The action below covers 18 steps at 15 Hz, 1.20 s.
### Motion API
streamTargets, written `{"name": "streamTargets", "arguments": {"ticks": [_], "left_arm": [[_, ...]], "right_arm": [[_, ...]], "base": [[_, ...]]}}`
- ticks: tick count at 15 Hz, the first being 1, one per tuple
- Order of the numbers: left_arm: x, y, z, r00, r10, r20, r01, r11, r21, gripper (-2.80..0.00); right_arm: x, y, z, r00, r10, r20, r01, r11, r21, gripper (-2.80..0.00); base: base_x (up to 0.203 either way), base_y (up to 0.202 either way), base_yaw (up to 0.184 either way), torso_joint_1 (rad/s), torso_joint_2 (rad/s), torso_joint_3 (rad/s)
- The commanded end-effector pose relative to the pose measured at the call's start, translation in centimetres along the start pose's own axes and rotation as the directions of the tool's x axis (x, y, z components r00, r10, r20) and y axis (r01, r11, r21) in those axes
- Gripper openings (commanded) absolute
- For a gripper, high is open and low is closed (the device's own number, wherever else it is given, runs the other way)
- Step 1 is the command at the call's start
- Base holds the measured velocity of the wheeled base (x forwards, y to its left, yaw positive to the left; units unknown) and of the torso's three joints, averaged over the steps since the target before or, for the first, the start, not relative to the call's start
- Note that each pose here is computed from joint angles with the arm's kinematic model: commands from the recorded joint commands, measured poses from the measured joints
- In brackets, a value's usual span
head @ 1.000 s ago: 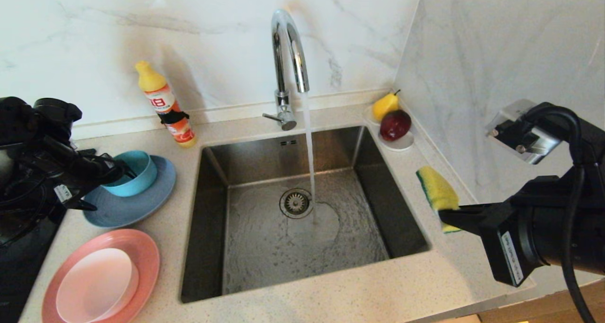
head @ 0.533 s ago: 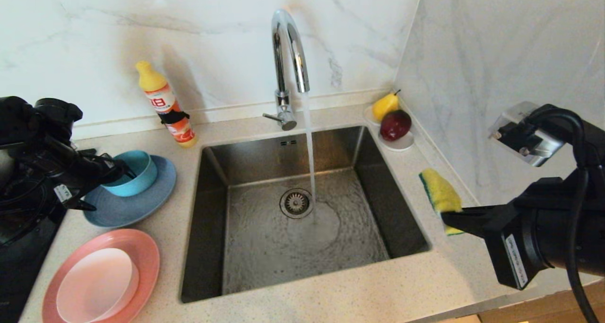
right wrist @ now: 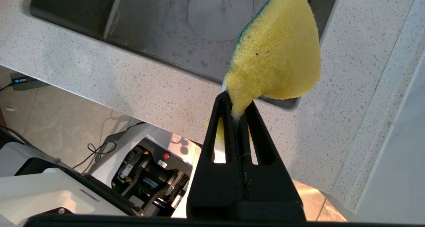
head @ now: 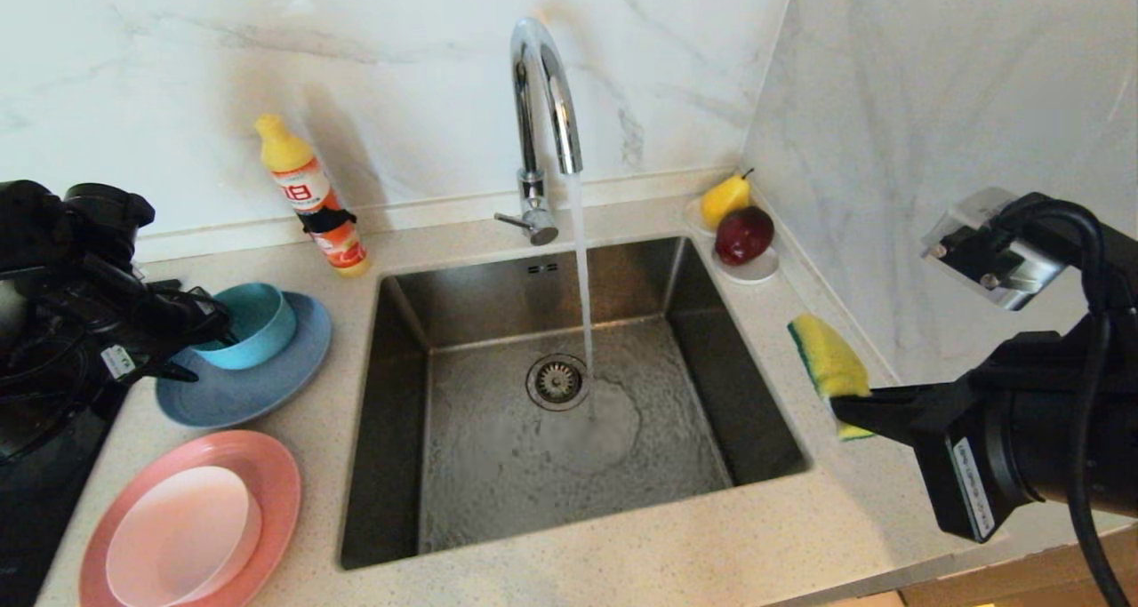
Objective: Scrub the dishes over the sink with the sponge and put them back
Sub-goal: Pick up a bowl and the sponge
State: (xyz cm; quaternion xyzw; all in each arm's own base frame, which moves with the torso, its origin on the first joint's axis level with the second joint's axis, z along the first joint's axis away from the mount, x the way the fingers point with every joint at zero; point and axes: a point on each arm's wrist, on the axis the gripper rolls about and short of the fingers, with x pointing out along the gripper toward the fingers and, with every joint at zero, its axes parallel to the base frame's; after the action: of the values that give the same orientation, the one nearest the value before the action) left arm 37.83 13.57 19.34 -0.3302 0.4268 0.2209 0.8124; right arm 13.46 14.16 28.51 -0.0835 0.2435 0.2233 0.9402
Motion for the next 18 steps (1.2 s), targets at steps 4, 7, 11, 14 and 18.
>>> {"name": "streamTargets", "arguments": {"ticks": [4,7,11,14,18], "left_arm": [[0.0,0.1,-0.1,1.000,0.019,0.002,-0.019,1.000,-0.001,-2.80],[0.0,0.3,0.0,0.999,0.042,0.013,-0.042,0.999,0.002,-2.80],[-0.4,0.8,0.3,0.999,0.045,0.026,-0.044,0.999,-0.007,-2.80],[-2.2,1.0,0.6,0.998,0.039,0.054,-0.039,0.999,-0.011,-2.80],[-7.3,0.3,0.8,0.989,-0.014,0.148,0.014,1.000,-0.005,-2.80]], "right_arm": [[0.0,-0.1,-0.1,1.000,-0.006,-0.003,0.006,1.000,0.002,-2.80],[0.0,-0.1,-0.1,1.000,-0.006,-0.006,0.006,1.000,0.003,-2.80],[0.1,-0.1,-0.1,1.000,-0.009,-0.005,0.009,1.000,0.004,-2.80],[0.1,-0.1,-0.1,1.000,-0.008,-0.006,0.008,1.000,0.004,-2.80],[0.1,-0.2,0.0,1.000,-0.007,-0.005,0.007,1.000,0.004,-2.80]], "base": [[0.000,0.000,0.000,0.000,0.00,0.000],[0.000,0.000,0.000,0.000,0.00,0.000],[0.000,0.000,0.000,0.000,0.00,0.000],[0.000,0.000,0.000,0.000,0.00,0.000],[0.000,0.000,0.000,0.000,0.00,0.000]]}}
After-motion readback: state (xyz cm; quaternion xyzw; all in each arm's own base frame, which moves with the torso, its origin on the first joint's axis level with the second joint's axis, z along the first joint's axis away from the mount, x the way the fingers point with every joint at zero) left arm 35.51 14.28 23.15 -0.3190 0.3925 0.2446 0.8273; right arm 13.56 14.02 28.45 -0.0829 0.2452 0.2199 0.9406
